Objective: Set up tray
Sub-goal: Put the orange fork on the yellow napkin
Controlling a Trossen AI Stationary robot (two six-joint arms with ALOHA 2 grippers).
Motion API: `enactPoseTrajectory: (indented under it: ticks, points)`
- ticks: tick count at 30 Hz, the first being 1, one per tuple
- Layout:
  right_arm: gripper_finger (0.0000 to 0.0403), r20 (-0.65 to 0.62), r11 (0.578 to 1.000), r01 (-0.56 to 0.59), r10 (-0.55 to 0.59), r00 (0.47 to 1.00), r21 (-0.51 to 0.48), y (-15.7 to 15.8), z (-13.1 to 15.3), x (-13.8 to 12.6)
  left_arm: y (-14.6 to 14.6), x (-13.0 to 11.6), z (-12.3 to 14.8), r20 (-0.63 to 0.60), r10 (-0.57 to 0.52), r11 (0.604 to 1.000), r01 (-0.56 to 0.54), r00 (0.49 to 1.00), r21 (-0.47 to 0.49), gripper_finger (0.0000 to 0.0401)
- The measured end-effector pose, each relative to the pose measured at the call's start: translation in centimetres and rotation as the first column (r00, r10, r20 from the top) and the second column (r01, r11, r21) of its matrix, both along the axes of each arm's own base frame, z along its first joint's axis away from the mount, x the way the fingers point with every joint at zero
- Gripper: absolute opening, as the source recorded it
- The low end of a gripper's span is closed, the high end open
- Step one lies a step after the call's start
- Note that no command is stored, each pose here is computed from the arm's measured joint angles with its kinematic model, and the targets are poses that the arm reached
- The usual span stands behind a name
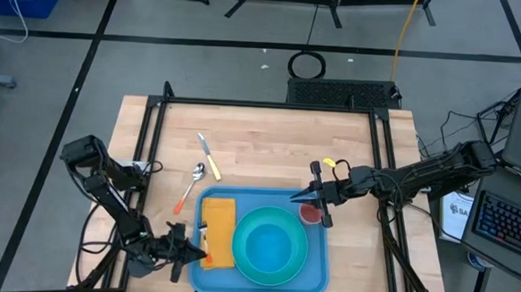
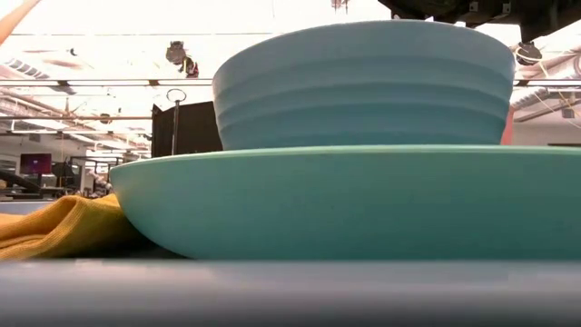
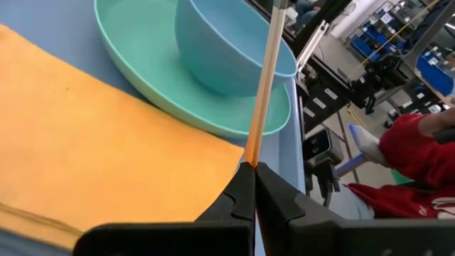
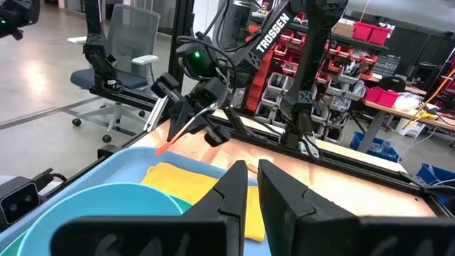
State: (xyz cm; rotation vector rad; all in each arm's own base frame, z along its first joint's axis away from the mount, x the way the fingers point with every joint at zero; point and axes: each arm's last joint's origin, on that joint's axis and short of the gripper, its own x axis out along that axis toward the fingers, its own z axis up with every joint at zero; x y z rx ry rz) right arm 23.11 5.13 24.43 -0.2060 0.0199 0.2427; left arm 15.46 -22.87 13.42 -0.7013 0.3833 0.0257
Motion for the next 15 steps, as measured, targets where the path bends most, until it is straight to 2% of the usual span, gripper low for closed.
enactPoseTrajectory:
  ticks: [15]
  points:
    - [0.0029, 0.000, 1.000, -0.004, 0.004, 1.000, 0.000, 0.0, 0.0, 0.0, -0.1, -1.1, -0.5, -0.032, 0.081, 0.991, -0.084, 0.996, -0.106, 0.0000]
